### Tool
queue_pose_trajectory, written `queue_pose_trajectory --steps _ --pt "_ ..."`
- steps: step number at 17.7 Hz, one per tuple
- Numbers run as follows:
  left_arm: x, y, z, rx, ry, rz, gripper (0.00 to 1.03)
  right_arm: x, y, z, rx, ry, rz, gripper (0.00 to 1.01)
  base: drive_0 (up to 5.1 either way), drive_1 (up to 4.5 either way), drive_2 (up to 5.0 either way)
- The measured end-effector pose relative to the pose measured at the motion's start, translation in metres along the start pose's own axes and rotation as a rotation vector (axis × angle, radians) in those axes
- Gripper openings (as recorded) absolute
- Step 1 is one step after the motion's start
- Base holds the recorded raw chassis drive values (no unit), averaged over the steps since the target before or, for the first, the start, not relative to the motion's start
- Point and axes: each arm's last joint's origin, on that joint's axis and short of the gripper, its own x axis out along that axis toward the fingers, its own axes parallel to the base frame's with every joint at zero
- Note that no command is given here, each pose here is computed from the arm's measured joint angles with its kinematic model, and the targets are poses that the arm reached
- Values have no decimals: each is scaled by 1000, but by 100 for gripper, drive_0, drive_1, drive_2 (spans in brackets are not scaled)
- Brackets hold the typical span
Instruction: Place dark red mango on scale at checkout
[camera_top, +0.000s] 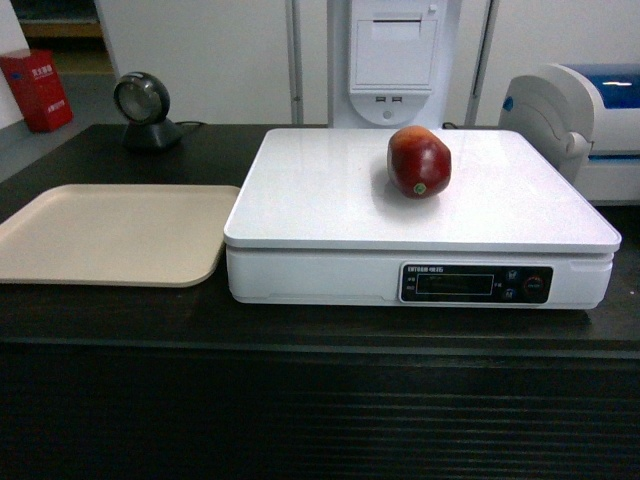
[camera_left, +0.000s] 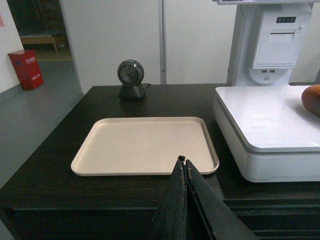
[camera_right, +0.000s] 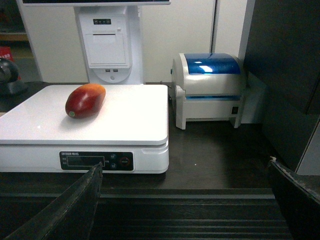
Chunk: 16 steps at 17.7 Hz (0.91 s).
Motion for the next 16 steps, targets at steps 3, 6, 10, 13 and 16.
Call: queue_pose_trajectory --steps 3,6,10,13,16 --pt "-4 0 1 0 -7 0 2 0 0 0 0 0 0 98 0 0 0" --pt "-8 0 1 0 -4 0 2 0 0 0 0 0 0 98 0 0 0" --pt "-12 0 0 0 -4 0 2 0 0 0 0 0 0 98 0 0 0" --pt "-15 0 0 0 -5 0 2 0 0 0 0 0 0 98 0 0 0" --pt "-21 0 -6 0 46 0 2 0 0 0 0 0 0 98 0 0 0"
